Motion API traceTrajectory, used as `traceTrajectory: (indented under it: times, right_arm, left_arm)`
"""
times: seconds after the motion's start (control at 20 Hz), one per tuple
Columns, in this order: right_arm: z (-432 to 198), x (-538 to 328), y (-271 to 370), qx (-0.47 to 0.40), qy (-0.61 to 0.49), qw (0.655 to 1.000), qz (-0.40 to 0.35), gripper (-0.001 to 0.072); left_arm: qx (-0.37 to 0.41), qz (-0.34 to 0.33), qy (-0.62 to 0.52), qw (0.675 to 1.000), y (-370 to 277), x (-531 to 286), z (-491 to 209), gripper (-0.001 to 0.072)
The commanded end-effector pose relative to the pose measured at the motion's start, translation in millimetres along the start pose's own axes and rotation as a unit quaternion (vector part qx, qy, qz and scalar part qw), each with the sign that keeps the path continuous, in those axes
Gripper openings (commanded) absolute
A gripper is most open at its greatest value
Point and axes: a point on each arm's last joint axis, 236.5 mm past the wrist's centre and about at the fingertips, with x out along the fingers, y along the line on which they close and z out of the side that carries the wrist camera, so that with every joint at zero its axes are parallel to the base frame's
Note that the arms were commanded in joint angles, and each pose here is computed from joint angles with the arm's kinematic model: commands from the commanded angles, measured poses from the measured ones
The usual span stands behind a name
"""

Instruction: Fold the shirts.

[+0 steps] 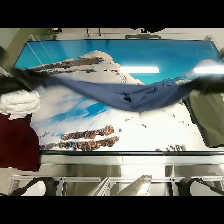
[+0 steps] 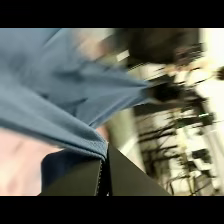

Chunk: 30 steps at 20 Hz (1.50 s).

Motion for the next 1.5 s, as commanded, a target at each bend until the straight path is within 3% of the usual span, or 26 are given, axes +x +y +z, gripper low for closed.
traceTrajectory:
  times: [0.0, 0.1, 0.2, 0.35, 0.45, 0.55, 0.65, 0.85, 1.0, 1.2, 1.45]
  right_arm:
    - [69, -94, 202, -0.217, -0.219, 0.948, 0.084, 0.0013]
    - [74, -143, 287, -0.305, -0.343, 0.886, 0.061, 0.0013]
    - [66, -176, 339, -0.368, -0.434, 0.822, -0.011, 0.0014]
    - [49, -207, 382, -0.421, -0.511, 0.742, -0.1, 0.0014]
    - [48, -215, 384, -0.427, -0.524, 0.725, -0.13, 0.0014]
    - [55, -207, 365, -0.416, -0.504, 0.745, -0.131, 0.0014]
    - [67, -187, 332, -0.385, -0.455, 0.796, -0.101, 0.0014]
    - [89, -127, 228, -0.272, -0.34, 0.9, -0.026, 0.0013]
    - [102, -56, 107, -0.155, -0.265, 0.951, -0.041, 0.0013]
    - [86, 41, -44, -0.014, -0.177, 0.982, -0.059, 0.0014]
    - [61, 123, -175, 0.126, -0.182, 0.974, -0.038, 0.0014]
  left_arm:
    - [0.236, -0.243, -0.09, 0.937, -218, -75, 23, 0.0028]
    - [0.34, -0.29, -0.115, 0.887, -294, -111, 0, 0.0029]
    - [0.411, -0.29, -0.14, 0.853, -336, -130, -20, 0.0028]
    - [0.439, -0.222, -0.167, 0.855, -338, -134, -24, 0.0028]
    - [0.414, -0.219, -0.193, 0.862, -324, -144, -15, 0.0028]
    - [0.368, -0.241, -0.214, 0.872, -304, -153, -2, 0.0029]
    - [0.312, -0.253, -0.212, 0.891, -267, -149, 14, 0.0028]
    - [0.179, -0.174, -0.169, 0.953, -140, -93, 51, 0.0028]
    - [0.059, -0.081, -0.136, 0.986, -9, -45, 66, 0.0029]
    - [-0.082, 0.014, -0.089, 0.992, 163, -1, 46, 0.0029]
    - [-0.167, 0.016, -0.025, 0.986, 295, 34, 22, 0.0012]
